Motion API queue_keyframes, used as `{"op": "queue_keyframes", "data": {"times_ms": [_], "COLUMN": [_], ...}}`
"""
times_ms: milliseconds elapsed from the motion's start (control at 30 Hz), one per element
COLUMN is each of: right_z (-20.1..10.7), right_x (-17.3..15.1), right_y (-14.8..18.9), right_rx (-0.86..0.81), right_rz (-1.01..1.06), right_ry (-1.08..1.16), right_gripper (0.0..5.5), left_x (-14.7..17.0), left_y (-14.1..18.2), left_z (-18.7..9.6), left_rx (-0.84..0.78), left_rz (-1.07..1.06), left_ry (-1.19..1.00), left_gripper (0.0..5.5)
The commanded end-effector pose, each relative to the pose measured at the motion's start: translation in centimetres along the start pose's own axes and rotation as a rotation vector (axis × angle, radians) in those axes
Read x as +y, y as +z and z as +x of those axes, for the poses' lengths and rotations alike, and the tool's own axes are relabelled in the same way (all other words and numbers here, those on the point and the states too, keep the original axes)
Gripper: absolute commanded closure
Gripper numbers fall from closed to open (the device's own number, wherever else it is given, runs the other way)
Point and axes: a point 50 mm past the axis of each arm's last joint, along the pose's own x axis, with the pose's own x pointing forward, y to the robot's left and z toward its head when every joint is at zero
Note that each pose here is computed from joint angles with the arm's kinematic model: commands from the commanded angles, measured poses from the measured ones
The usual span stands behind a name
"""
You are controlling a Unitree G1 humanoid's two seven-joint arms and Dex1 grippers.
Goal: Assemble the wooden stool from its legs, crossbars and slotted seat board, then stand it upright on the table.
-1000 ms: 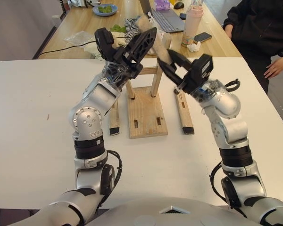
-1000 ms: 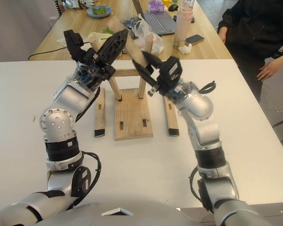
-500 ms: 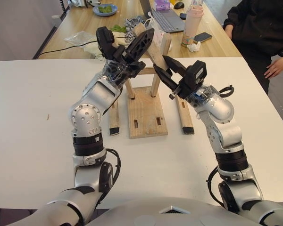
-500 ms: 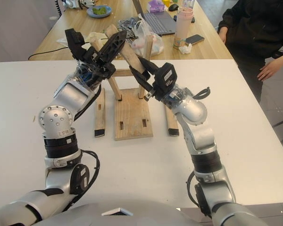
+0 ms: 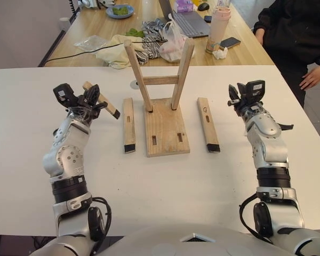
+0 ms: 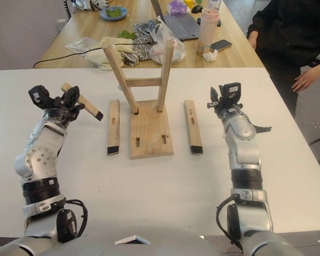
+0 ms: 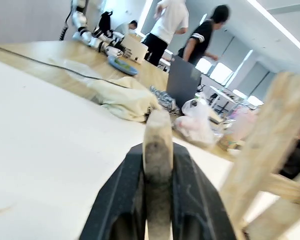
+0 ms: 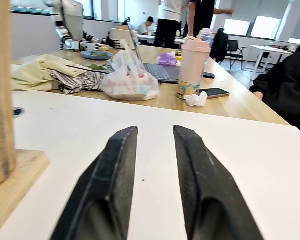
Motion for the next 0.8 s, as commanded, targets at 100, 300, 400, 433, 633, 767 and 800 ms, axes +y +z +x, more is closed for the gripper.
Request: {"op": "queue_keyframes", "data": {"times_ms": [100,300,400,433,633,767,800], "right_z": [0.9,1.2,1.1,1.2,1.0,1.0,1.0], "right_x": [1.0,1.0,1.0,1.0,1.1,1.2,1.2], "right_y": [0.2,0.4,0.4,0.4,0.2,0.1,0.1], "right_rx": [-0.041,-0.072,-0.076,-0.076,-0.084,-0.083,-0.083], "right_rz": [0.027,0.021,0.011,0.011,0.010,0.009,0.009], "right_ry": [0.005,0.018,0.022,0.023,0.017,0.017,0.014], "right_gripper": [5.16,5.50,5.50,5.50,5.50,5.50,5.50], "left_x": [-0.7,0.8,1.4,1.6,0.1,-1.3,-1.5], "left_y": [-1.5,-3.8,-4.7,-5.0,-3.8,-2.6,-2.5], "left_z": [2.8,2.1,1.7,1.6,1.3,1.1,1.1], "left_rx": [-0.023,0.003,0.023,0.035,-0.005,-0.030,-0.017], "left_rz": [-0.051,0.028,0.046,0.048,0.048,0.052,0.055], "left_ry": [0.043,0.152,0.192,0.211,0.150,0.110,0.106], "left_gripper": [5.12,5.12,5.12,5.12,5.12,5.12,5.12]}}
